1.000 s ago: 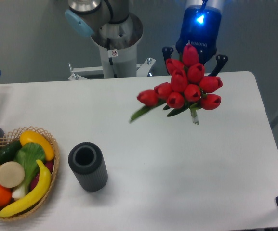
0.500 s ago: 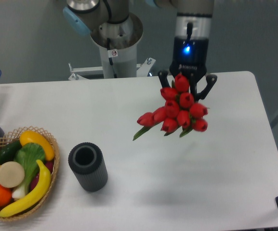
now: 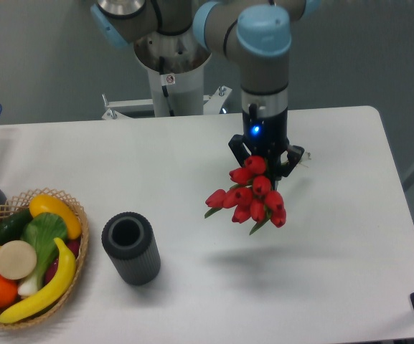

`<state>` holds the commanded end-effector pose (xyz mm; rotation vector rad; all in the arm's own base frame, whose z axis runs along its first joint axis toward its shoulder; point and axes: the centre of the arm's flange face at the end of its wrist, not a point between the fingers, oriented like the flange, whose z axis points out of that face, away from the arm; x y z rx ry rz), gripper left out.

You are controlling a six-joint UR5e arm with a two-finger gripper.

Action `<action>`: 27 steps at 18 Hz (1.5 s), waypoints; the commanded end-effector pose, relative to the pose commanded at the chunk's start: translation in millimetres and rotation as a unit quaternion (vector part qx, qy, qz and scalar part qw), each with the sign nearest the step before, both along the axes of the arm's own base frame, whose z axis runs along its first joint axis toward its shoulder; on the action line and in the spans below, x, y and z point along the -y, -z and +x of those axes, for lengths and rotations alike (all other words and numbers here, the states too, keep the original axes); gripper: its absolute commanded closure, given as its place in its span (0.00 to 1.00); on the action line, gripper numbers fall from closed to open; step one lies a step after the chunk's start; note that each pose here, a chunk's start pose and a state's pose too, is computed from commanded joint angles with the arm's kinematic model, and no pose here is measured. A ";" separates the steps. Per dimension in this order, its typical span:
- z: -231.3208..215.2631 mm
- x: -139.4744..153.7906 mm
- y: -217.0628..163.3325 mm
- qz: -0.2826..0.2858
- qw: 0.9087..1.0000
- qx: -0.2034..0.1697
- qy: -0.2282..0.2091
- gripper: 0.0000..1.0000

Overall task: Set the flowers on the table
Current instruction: 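Lower the held tulip bouquet down toward the table surface, then lay the tulips flat on the table and open the gripper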

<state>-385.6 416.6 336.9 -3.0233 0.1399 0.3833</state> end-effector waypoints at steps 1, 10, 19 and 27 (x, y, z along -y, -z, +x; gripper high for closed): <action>0.7 -3.1 8.3 -0.017 1.000 -0.002 0.002 0.61; 9.4 -36.5 92.1 -0.121 0.992 0.010 0.033 0.61; 1.7 -46.0 93.0 -0.105 0.994 0.016 0.033 0.27; -53.3 -5.8 15.0 0.042 0.999 0.025 -0.012 0.00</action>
